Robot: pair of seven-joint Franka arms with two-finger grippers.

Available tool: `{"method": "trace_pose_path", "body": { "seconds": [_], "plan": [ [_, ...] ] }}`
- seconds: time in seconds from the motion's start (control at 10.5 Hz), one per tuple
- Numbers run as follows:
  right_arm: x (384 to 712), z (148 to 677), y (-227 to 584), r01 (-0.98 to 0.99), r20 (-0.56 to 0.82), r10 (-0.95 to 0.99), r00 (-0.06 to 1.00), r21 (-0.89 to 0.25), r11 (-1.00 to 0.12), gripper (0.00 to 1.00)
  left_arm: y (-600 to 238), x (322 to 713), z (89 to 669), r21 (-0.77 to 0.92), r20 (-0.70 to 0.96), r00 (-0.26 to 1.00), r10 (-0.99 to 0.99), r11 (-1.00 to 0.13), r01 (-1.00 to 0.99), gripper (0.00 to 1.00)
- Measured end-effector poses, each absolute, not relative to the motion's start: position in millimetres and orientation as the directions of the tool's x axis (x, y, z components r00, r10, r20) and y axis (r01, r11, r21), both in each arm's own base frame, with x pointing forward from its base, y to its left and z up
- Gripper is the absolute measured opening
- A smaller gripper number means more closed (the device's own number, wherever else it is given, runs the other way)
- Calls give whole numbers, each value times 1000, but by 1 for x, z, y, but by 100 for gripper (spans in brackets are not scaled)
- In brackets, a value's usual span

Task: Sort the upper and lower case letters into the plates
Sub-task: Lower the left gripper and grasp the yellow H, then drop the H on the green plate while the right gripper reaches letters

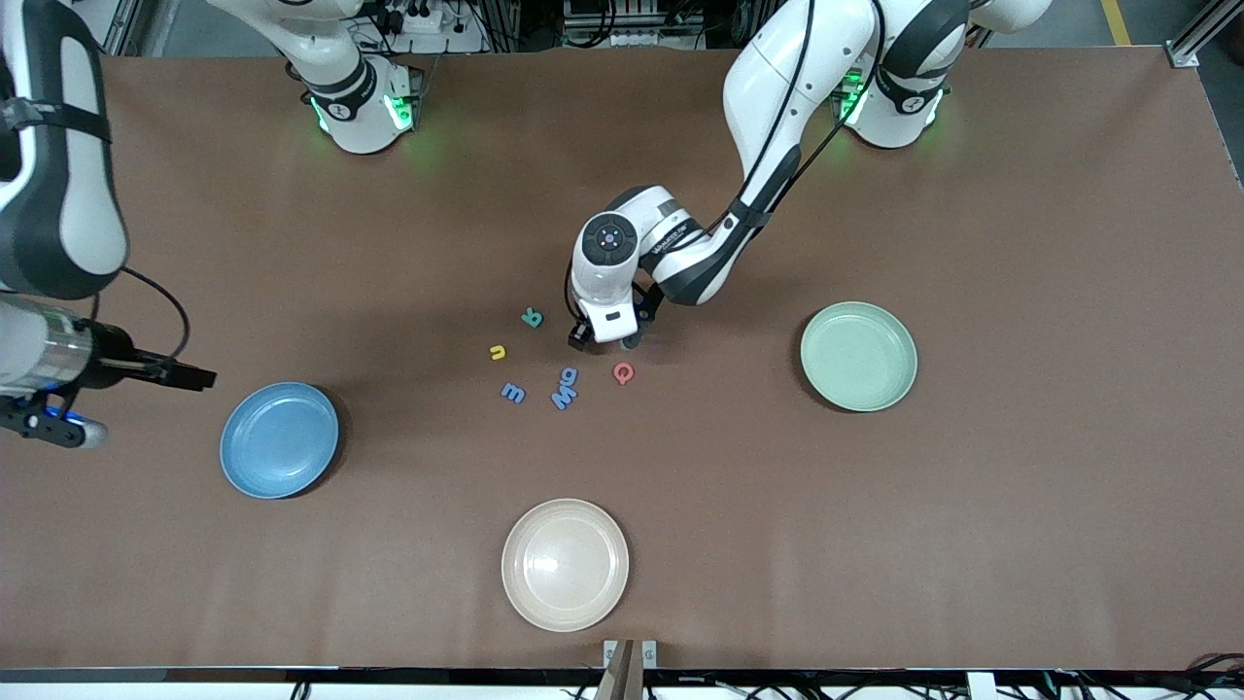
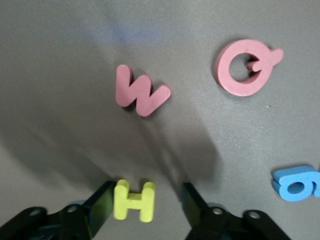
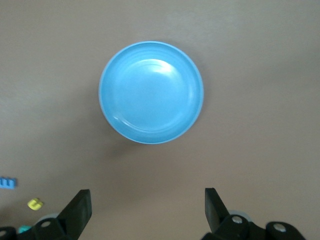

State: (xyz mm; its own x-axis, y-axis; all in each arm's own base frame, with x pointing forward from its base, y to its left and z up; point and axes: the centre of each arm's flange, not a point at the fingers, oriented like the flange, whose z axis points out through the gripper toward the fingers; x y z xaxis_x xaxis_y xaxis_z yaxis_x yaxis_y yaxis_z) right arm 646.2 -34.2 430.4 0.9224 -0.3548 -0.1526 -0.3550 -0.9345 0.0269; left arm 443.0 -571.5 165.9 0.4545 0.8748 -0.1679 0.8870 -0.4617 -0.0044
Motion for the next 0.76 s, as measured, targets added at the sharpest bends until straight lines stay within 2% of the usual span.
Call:
{"method": "trace_pose_path", "body": {
  "seconds": [0.1, 0.19, 0.48, 0.76],
  "plan": [
    [652, 425, -11, -402, -130, -402, 906, 30, -915, 100, -572, 443, 167, -1, -169, 462, 871, -469, 883, 44],
    [658, 419, 17, -453, -103, -453, 886, 29, -891, 100, -572, 443, 167, -1, -168, 463, 870, -469, 883, 39],
    [670, 388, 99, -604, -39, -604, 796, 5, -797, 100, -563, 454, 168, -5, -159, 506, 848, -513, 858, 39],
    [670, 341, 151, -732, -41, -732, 680, 22, -681, 100, -514, 501, 196, -94, -162, 603, 781, -621, 778, 39]
  ]
}}
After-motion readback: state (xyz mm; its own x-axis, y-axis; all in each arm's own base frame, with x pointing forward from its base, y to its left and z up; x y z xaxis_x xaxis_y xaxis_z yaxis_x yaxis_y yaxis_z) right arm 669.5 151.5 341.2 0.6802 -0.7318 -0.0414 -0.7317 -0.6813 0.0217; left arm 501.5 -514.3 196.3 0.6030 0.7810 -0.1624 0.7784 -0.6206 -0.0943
